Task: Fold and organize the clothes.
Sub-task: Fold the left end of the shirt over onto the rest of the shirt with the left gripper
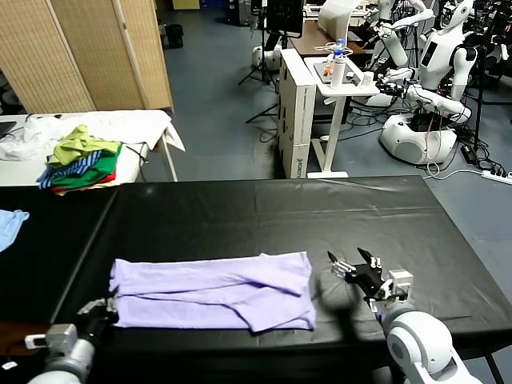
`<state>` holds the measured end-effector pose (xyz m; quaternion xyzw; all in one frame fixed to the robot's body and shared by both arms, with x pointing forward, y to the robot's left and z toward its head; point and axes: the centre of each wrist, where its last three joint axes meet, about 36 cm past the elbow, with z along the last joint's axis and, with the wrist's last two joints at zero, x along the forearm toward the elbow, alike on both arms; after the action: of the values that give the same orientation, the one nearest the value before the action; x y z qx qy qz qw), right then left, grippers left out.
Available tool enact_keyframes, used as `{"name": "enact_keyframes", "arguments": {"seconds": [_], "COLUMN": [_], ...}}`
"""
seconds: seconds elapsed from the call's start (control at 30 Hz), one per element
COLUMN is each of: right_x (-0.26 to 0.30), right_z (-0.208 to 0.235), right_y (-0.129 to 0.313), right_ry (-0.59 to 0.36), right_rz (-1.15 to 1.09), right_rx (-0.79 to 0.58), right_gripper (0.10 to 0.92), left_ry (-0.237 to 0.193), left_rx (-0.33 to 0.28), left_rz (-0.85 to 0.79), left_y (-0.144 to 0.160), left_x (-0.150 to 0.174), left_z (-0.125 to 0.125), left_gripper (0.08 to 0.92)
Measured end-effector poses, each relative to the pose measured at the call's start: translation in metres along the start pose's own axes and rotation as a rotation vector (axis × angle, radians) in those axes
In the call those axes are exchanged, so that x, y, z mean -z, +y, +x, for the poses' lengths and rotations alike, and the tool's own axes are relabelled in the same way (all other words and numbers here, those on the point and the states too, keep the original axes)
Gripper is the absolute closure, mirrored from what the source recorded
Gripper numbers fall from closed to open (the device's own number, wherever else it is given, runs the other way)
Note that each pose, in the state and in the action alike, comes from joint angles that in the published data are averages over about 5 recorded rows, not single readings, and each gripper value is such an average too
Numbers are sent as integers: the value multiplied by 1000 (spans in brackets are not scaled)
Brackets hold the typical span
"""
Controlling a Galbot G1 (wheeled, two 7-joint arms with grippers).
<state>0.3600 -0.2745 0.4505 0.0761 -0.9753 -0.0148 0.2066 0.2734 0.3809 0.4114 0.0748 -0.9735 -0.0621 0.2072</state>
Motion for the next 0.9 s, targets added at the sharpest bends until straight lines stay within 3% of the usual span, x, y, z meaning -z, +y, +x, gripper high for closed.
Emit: {"name": "enact_keyframes", "arguments": {"seconds": [0.23, 0.43, 0.7, 0.9], "right_x": [-4, -7, -9, -14], "right_z": [0, 3, 7, 10], "right_y": [4, 6, 3, 4], "right_ry": [3, 3, 2, 8], "right_rz": [-6, -11, -5, -9], "right_rx": [0, -2, -21, -33], "right_gripper": [115, 115, 115, 115], "left_ry": [-27, -38, -23, -5], "left_rx": [87, 86, -25, -160], "left_rz": [-91, -86, 69, 251], "left_y": [39, 29, -27, -64], "left_x": [10, 19, 37, 63], "left_z": [-4, 1, 19, 31], "left_gripper": [819, 819, 819, 819]}}
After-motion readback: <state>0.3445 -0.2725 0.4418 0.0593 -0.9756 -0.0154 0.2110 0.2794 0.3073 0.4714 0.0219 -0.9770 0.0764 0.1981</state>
